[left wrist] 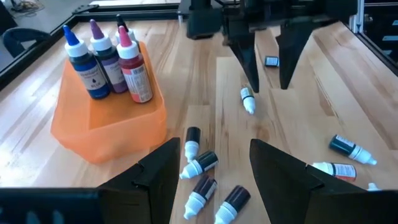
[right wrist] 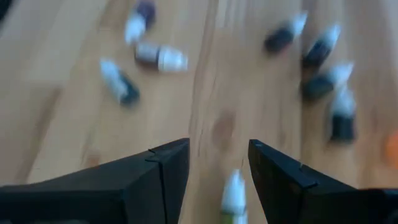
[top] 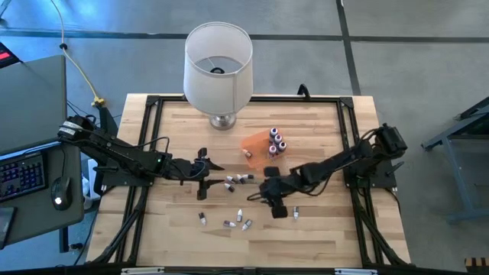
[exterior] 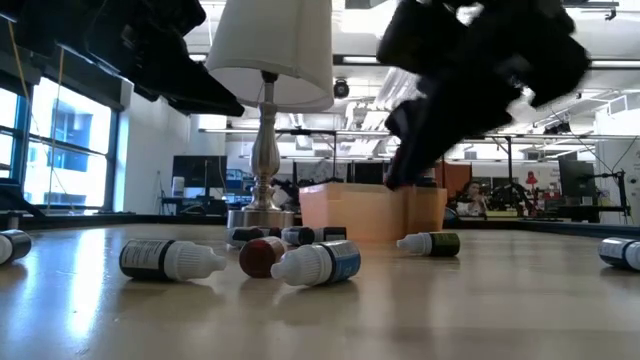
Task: Pick & Place food coloring
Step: Put the bottom small green food coloring bottle into the orange bin
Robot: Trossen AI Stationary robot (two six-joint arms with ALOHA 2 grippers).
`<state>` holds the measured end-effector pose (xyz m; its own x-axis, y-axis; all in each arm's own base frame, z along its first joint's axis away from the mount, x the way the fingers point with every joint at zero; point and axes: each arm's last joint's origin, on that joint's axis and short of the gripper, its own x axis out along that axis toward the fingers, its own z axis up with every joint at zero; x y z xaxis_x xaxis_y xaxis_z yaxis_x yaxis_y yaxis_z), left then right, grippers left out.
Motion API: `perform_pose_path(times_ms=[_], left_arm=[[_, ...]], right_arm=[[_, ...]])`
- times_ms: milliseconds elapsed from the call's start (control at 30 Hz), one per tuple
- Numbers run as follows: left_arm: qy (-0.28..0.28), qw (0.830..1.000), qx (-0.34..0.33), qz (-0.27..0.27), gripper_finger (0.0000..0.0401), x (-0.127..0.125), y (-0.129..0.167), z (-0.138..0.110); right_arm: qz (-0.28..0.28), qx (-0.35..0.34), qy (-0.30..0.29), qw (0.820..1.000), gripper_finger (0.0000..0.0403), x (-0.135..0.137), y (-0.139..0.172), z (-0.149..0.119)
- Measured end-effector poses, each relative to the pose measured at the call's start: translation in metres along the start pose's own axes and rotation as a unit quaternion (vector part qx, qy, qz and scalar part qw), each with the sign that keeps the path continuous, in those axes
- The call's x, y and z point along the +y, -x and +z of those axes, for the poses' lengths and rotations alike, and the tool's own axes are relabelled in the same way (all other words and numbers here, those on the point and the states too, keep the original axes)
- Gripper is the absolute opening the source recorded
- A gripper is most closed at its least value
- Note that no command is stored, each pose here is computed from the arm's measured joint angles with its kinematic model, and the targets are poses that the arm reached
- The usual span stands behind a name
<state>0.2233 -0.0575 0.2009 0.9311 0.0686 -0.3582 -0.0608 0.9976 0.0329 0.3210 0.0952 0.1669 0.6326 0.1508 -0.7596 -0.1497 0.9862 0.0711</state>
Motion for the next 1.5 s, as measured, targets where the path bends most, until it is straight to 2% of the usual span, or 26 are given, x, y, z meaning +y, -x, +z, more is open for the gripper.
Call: perform_pose_path(times_ms=[233,567,667,867,1000,1100,1267,1367,1500], left_arm=[[0.0,1.0,0.0,0.002,0.0191,0.0,0.0,0.0],[0.0,1.0,-0.001,0.003,0.0191,0.0,0.0,0.0],[0.0,1.0,-0.001,0.003,0.0191,0.0,0.0,0.0],[0.0,1.0,-0.001,0.003,0.0191,0.0,0.0,0.0],[0.0,1.0,-0.001,0.003,0.0191,0.0,0.0,0.0],[0.0,1.0,-0.001,0.003,0.0191,0.0,0.0,0.0],[0.0,1.0,-0.001,0.003,0.0191,0.0,0.0,0.0],[0.0,1.0,0.0,0.003,0.0191,0.0,0.0,0.0],[-0.001,1.0,0.003,0.003,0.0191,0.0,0.0,-0.001]], right_arm=[[-0.044,0.038,0.005,0.998,0.0158,-0.002,-0.008,-0.039],[-0.056,-0.016,-0.075,0.995,0.0149,-0.021,-0.015,-0.072],[-0.052,-0.032,-0.091,0.994,0.0133,-0.024,-0.015,-0.074],[-0.029,-0.075,-0.085,0.993,0.0094,-0.024,-0.014,-0.066],[-0.025,-0.132,-0.081,0.988,0.0066,-0.023,-0.012,-0.054],[-0.029,-0.156,-0.054,0.986,0.0044,-0.022,-0.01,-0.039],[-0.043,-0.104,-0.012,0.994,0.0025,-0.02,-0.01,-0.023],[-0.05,-0.056,-0.008,0.997,0.0042,-0.019,-0.008,-0.018],[-0.048,0.019,0.006,0.999,0.0085,-0.014,-0.005,-0.019]])
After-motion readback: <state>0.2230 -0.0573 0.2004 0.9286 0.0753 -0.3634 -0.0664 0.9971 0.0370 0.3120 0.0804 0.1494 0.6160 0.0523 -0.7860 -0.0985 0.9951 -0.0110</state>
